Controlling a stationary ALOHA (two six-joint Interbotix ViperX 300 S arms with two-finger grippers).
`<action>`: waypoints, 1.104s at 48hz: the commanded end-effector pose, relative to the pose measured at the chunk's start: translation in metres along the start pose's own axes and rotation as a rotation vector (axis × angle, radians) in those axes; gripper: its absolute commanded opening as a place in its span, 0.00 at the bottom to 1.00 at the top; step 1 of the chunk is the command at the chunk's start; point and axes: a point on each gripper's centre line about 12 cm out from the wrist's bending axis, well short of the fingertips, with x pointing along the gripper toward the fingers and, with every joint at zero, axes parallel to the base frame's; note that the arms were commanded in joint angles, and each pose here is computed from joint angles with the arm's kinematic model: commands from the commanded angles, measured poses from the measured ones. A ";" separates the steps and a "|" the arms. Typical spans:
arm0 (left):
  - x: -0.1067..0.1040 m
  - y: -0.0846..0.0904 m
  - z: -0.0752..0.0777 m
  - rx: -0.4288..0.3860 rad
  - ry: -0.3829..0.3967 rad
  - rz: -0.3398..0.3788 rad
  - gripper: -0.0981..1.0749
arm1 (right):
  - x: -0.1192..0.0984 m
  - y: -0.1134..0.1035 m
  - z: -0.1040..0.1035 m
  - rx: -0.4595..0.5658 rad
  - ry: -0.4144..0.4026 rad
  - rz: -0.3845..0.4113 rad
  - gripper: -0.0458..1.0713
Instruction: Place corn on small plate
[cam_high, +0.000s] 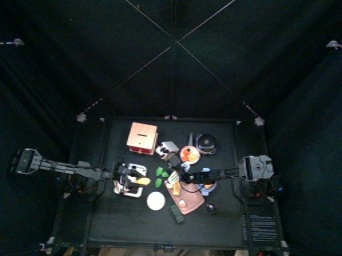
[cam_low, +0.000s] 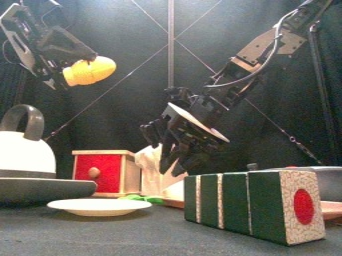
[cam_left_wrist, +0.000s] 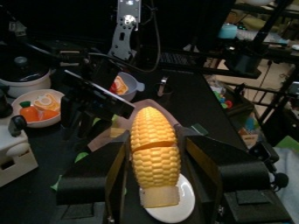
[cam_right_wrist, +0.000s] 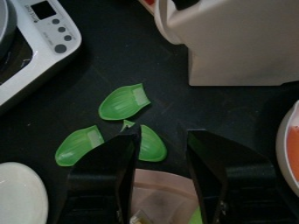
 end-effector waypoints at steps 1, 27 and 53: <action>0.003 -0.001 0.011 0.000 -0.031 -0.002 0.60 | -0.016 0.008 0.020 0.022 -0.050 0.038 0.72; 0.032 0.001 0.018 -0.222 0.127 0.086 0.59 | -0.042 0.001 0.018 0.059 -0.062 0.013 0.72; 0.051 -0.006 0.051 -0.195 0.450 0.106 0.57 | -0.093 -0.029 -0.016 0.096 -0.041 -0.102 0.72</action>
